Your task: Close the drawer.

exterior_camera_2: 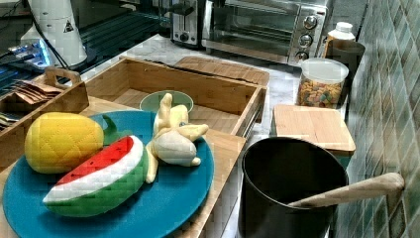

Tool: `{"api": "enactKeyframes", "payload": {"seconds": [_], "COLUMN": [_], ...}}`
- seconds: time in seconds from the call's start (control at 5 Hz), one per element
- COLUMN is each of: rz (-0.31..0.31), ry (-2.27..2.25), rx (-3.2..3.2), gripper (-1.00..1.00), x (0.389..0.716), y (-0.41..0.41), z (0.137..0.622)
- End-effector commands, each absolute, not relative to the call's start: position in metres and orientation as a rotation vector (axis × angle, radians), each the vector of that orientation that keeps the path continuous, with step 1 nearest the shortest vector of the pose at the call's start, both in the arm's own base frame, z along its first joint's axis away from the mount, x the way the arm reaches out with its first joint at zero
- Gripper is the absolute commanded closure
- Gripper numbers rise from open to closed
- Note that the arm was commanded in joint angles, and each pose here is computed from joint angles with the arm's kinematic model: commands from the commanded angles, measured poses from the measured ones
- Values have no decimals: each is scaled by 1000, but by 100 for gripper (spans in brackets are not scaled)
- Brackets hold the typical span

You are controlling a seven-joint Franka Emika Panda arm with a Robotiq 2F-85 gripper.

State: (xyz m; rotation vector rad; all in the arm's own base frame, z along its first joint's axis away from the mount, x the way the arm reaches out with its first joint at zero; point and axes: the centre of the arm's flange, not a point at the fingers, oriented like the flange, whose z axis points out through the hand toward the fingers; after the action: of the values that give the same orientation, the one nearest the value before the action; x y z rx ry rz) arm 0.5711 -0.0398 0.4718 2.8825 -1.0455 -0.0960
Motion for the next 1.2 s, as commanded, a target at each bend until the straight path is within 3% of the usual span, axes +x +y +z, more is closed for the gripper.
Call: {"api": "enactKeyframes", "payload": {"seconds": [0.2,0.4,0.6,0.8,1.2], "rz": [-96,-104,-50,-49,33], "ry": [-1048,-863,-659,-560,-318], "rx": [2880,2980,3093,3161,3152], "gripper": [100,100,100,100,100], "x": [571,566,557,555,533], "y": [-42,-38,-26,-1,59], "z": [471,469,462,456,441]}}
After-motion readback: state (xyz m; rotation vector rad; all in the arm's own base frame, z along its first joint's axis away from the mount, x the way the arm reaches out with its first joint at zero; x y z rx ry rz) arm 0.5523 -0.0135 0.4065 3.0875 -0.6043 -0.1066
